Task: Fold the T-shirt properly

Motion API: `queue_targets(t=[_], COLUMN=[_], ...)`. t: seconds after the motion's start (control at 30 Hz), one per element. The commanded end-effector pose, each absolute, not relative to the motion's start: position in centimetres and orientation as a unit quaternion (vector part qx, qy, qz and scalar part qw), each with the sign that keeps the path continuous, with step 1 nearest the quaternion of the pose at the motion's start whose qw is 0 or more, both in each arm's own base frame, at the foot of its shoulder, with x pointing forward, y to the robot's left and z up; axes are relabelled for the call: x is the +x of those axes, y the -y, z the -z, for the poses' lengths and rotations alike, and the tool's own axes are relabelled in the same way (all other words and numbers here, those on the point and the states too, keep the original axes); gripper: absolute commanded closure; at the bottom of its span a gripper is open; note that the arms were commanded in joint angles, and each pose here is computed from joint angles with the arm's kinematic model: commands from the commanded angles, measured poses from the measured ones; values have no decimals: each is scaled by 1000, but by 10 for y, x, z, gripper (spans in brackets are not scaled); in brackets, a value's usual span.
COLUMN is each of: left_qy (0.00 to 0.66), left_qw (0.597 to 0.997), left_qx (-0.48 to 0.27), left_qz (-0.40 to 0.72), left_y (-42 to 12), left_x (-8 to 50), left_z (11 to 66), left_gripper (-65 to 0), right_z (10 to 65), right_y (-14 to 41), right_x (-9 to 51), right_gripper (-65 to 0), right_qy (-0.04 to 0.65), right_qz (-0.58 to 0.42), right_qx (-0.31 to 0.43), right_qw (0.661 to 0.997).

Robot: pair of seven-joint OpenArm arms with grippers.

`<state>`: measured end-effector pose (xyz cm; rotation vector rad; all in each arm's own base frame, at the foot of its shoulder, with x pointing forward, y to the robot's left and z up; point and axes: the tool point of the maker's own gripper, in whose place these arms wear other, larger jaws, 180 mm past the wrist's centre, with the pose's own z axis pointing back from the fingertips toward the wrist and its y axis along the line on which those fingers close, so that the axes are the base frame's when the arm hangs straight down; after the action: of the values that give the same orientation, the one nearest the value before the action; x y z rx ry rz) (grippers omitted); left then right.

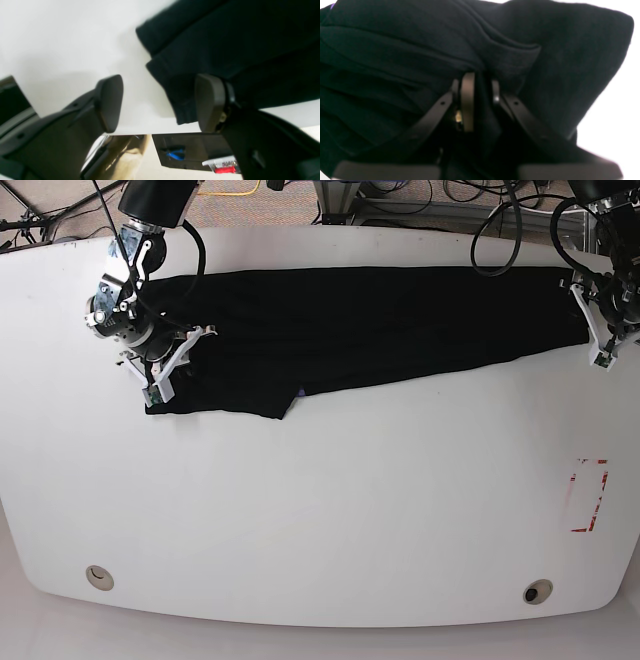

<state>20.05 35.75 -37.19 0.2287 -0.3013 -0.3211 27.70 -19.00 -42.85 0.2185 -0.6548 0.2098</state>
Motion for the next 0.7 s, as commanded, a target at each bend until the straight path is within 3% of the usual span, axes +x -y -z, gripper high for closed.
queue_targets(t=[0.0,0.5,0.67], left_qy=[169,328,320], left_qw=[964,926,930], left_qx=[139,30,34], left_qz=[154,185,176], left_y=[-378,-331,-326], left_x=[216,254,252], left_z=[350,272,282], left_gripper=[-435,-433,-400], right_z=[446,403,390], right_y=[199,198,196], right_x=[255,259,260], right_gripper=[-87,-95,-95], right_qy=[261,301,305], right_qz=[-113,-139,-145], right_qx=[84,44,31], right_qw=[955,942,941])
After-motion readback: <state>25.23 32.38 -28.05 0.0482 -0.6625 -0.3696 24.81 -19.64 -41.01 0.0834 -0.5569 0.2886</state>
